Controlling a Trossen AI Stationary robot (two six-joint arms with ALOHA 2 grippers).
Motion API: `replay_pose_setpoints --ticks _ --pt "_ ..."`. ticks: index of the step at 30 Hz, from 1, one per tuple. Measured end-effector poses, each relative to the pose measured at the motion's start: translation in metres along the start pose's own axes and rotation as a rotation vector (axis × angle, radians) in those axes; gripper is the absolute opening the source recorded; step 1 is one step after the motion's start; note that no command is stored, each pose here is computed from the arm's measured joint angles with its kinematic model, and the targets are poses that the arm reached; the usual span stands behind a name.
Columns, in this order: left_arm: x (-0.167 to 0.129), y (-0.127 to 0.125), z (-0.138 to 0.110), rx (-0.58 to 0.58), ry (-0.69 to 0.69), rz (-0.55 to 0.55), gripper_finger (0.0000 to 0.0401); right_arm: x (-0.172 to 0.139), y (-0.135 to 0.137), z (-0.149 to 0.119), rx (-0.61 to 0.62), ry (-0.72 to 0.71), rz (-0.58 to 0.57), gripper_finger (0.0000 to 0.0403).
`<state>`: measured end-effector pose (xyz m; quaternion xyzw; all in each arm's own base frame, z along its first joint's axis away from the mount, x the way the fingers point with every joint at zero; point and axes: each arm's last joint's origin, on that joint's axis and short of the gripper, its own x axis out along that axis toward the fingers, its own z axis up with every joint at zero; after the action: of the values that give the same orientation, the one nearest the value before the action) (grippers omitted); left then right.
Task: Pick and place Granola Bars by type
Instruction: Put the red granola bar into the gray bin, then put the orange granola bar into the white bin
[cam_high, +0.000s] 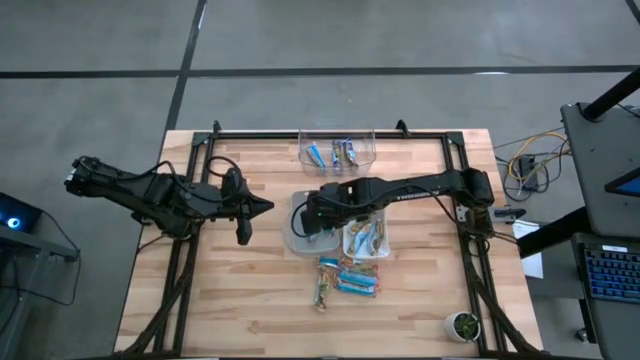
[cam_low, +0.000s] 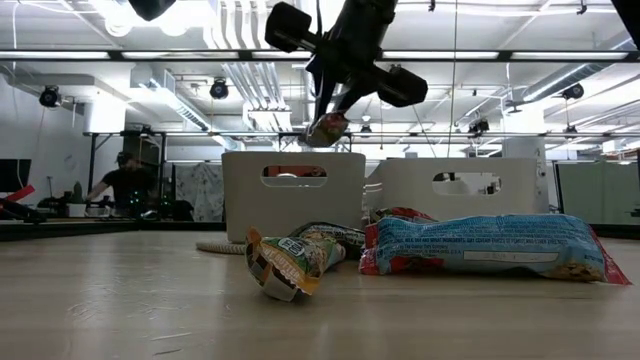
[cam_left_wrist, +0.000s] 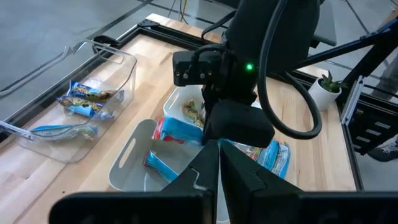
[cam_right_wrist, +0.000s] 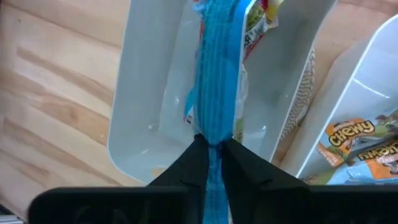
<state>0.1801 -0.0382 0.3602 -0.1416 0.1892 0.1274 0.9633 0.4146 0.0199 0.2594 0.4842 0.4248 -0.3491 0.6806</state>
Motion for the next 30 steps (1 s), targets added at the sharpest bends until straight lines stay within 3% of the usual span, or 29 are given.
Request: replay_pose_setpoints --ticks 11,17,23,30 --pt "0.0 0.0 0.0 0.001 0.0 -0.001 0.0 0.0 0.001 0.0 -0.022 -0.013 0.005 0.015" --pt "0.0 0.0 0.0 -0.004 0.0 -0.001 0.0 -0.012 0.007 0.001 -0.186 -0.036 0.042 0.0177" --pt "0.0 0.0 0.0 -0.009 0.001 -0.001 0.0 -0.045 0.012 -0.002 -0.43 -0.066 0.106 0.0157" --pt "0.0 -0.001 0.002 -0.036 -0.013 -0.019 0.0 -0.098 0.007 -0.016 -0.666 -0.115 0.208 0.0068"
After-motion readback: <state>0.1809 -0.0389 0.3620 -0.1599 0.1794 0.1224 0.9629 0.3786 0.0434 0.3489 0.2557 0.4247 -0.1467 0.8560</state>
